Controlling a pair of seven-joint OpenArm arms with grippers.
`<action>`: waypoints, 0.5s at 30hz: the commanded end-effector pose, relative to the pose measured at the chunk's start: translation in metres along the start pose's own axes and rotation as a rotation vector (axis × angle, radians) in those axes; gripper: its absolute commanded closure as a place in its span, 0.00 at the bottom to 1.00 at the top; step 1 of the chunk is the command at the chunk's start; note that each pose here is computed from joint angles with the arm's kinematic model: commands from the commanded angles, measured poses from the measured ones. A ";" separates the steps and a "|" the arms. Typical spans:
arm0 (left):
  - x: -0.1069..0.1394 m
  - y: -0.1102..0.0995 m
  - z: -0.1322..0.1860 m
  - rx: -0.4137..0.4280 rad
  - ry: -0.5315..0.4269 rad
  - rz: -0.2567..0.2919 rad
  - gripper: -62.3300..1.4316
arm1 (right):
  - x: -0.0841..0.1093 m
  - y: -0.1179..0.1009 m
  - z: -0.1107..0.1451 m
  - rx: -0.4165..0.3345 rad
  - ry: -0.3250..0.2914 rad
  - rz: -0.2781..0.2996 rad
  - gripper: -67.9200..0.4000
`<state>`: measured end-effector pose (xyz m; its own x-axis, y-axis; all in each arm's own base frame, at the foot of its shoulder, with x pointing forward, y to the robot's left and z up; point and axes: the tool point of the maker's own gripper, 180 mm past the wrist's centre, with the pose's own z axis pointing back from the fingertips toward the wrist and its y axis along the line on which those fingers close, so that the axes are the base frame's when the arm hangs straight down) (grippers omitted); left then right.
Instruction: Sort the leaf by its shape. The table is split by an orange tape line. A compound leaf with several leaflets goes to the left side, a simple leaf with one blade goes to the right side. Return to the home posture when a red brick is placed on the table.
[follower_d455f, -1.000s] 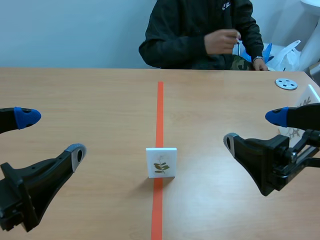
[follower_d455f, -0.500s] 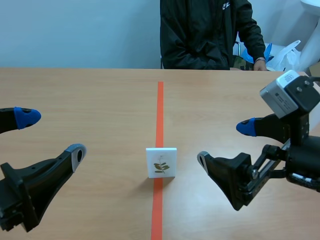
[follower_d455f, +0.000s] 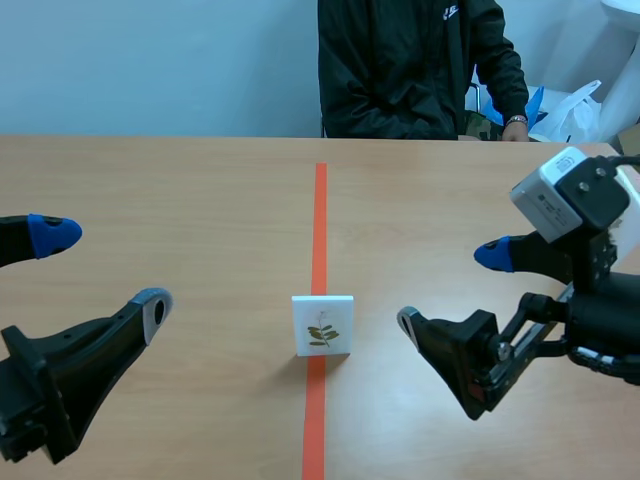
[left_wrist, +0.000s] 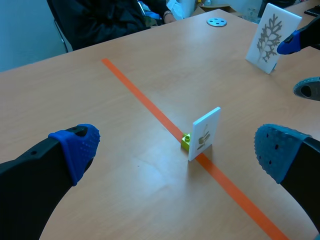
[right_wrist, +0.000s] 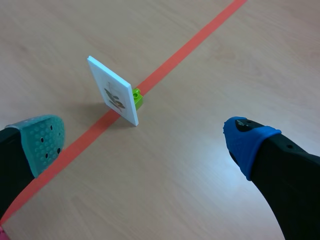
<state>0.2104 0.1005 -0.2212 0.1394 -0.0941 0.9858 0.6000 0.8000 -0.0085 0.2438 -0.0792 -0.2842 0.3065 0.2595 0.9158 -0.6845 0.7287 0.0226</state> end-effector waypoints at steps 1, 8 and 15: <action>0.007 -0.003 -0.001 -0.006 -0.028 0.005 0.00 | 0.000 0.002 -0.007 0.025 -0.016 0.013 0.00; 0.007 -0.003 -0.001 -0.006 -0.028 0.005 0.00 | -0.016 0.003 -0.038 0.060 -0.011 0.072 0.00; 0.007 -0.003 -0.001 -0.006 -0.028 0.005 0.00 | -0.024 -0.006 -0.076 0.072 -0.026 0.088 0.00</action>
<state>0.2104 0.1005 -0.2212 0.1393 -0.0944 0.9857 0.6001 0.7999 -0.0082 0.2837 -0.0473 -0.3497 0.2650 0.3283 0.9066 -0.7503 0.6608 -0.0199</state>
